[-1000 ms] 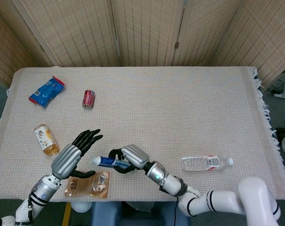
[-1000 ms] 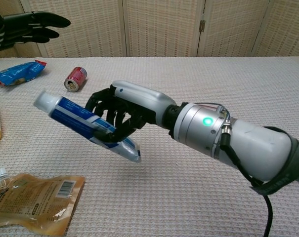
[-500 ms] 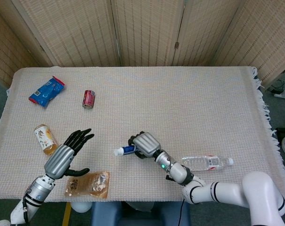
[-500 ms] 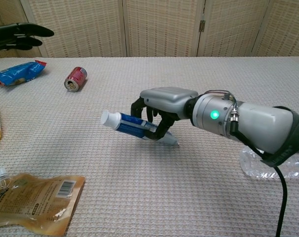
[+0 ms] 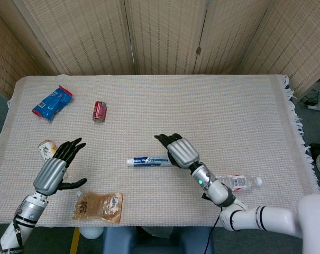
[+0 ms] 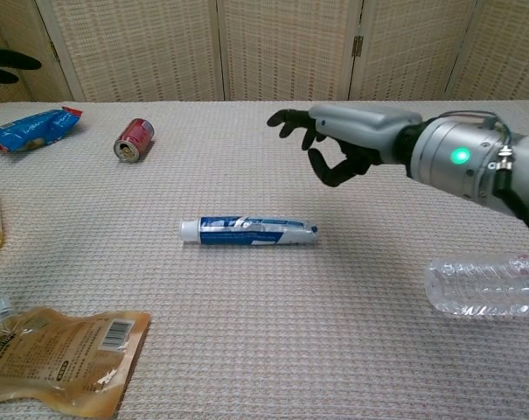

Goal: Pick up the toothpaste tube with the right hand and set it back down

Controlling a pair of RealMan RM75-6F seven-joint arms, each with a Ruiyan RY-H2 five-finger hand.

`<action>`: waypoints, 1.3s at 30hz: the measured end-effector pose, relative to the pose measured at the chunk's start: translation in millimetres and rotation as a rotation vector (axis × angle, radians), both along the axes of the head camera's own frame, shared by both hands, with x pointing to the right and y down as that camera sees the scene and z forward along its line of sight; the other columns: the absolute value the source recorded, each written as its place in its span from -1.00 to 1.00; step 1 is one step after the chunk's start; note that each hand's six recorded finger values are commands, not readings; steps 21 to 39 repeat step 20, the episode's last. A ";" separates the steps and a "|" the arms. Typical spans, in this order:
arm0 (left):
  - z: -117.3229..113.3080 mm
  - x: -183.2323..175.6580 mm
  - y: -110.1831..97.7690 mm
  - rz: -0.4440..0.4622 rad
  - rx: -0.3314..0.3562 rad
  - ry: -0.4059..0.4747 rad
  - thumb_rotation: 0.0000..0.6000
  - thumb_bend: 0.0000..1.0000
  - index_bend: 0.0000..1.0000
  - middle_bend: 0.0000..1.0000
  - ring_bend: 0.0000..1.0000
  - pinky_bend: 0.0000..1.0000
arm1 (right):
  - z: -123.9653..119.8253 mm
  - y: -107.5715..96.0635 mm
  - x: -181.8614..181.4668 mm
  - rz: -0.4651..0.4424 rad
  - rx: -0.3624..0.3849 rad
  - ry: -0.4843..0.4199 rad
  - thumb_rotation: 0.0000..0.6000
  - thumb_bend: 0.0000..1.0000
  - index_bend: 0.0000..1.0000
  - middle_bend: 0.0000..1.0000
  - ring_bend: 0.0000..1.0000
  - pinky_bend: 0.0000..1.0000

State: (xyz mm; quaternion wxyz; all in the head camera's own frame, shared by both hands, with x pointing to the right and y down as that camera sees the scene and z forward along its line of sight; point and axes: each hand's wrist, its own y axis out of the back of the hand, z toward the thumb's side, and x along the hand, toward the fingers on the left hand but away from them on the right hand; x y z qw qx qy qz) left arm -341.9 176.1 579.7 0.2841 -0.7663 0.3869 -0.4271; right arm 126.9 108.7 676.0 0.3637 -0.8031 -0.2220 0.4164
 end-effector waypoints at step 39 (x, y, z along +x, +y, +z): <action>-9.2 -104.6 14.1 -0.242 0.065 -0.308 1.00 -0.70 -0.84 -0.89 -0.88 -1.00 | -96.6 51.8 231.6 0.332 0.189 0.130 1.00 0.58 -0.90 -0.79 -0.69 -0.87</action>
